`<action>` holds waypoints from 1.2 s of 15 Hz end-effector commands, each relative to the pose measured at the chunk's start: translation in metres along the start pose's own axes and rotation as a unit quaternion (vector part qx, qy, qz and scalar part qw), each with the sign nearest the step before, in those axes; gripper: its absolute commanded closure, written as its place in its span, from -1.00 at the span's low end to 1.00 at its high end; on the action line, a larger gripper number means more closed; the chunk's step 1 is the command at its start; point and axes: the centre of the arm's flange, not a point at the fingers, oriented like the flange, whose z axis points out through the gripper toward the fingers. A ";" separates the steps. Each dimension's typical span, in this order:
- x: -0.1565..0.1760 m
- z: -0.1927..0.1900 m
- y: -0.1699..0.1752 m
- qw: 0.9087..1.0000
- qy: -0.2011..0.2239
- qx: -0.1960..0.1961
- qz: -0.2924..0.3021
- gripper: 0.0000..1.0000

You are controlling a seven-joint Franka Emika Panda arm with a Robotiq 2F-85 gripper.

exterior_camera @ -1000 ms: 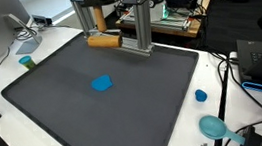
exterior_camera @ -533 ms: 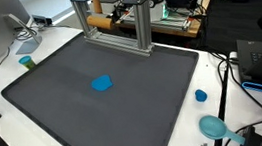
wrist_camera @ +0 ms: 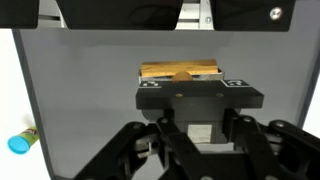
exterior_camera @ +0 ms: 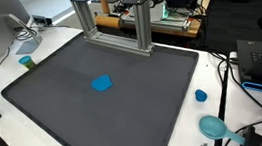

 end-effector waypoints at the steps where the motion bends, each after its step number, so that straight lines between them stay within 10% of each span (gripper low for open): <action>1: -0.024 0.004 -0.001 1.000 0.004 -0.006 -0.001 0.56; 18: -0.078 0.034 0.008 0.998 -0.025 0.050 -0.017 0.56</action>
